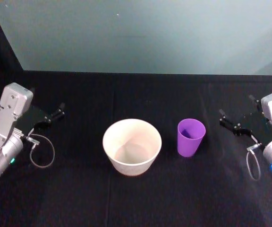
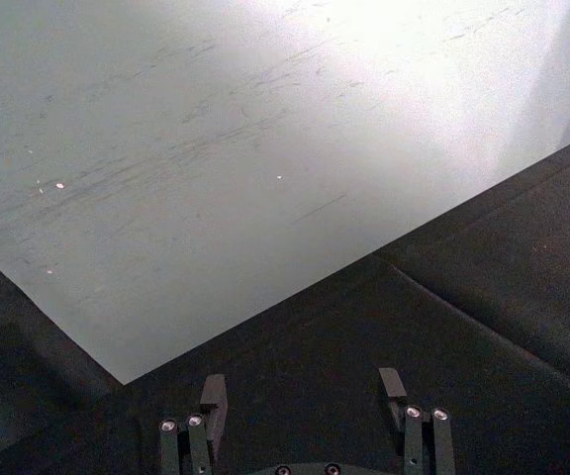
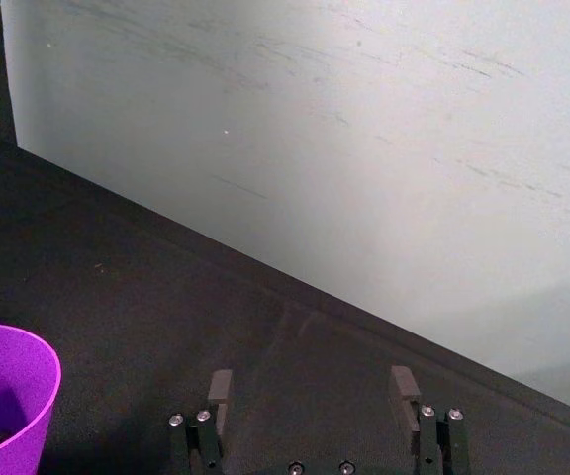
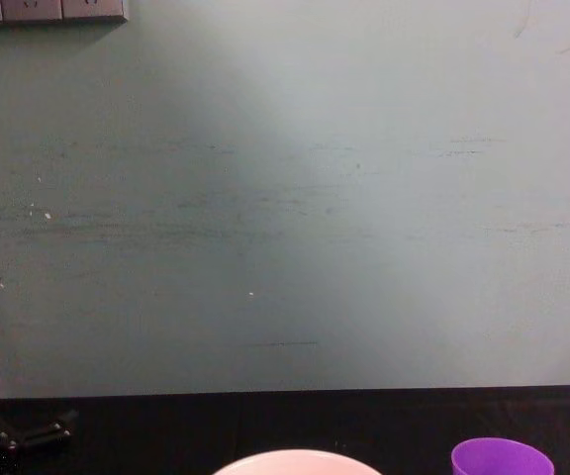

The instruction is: Pick up the cup and pour the mung beans from the cup into the bowl.

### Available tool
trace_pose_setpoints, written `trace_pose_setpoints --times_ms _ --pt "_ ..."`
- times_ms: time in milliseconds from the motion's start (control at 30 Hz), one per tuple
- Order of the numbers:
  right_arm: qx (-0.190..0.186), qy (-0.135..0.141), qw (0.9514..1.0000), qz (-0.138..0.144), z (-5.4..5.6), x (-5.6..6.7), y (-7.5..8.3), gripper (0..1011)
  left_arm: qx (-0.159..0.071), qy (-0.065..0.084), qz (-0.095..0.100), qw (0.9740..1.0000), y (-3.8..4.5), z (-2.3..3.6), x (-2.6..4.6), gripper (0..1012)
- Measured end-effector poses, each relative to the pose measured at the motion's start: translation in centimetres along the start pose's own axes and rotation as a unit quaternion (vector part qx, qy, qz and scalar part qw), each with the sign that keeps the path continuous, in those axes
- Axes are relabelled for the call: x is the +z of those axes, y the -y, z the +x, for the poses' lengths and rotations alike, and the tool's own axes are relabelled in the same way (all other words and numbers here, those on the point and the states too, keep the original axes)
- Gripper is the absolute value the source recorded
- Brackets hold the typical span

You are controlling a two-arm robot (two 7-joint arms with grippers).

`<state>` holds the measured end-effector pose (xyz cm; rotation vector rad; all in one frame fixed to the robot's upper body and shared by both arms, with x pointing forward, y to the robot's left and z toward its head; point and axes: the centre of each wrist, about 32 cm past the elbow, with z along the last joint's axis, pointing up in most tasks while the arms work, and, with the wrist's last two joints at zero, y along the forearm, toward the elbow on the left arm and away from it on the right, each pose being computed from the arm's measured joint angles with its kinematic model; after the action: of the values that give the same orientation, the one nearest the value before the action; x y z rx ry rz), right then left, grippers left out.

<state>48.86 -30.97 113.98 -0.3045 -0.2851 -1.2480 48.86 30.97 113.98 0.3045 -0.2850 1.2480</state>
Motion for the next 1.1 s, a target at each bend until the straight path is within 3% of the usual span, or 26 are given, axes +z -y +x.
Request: trace_pose_setpoints --times_ms 1100 --pt "0.0 0.0 1.0 0.0 0.0 0.0 0.0 1000 0.0 0.0 0.0 1.0 0.0 0.0 0.0 1000"
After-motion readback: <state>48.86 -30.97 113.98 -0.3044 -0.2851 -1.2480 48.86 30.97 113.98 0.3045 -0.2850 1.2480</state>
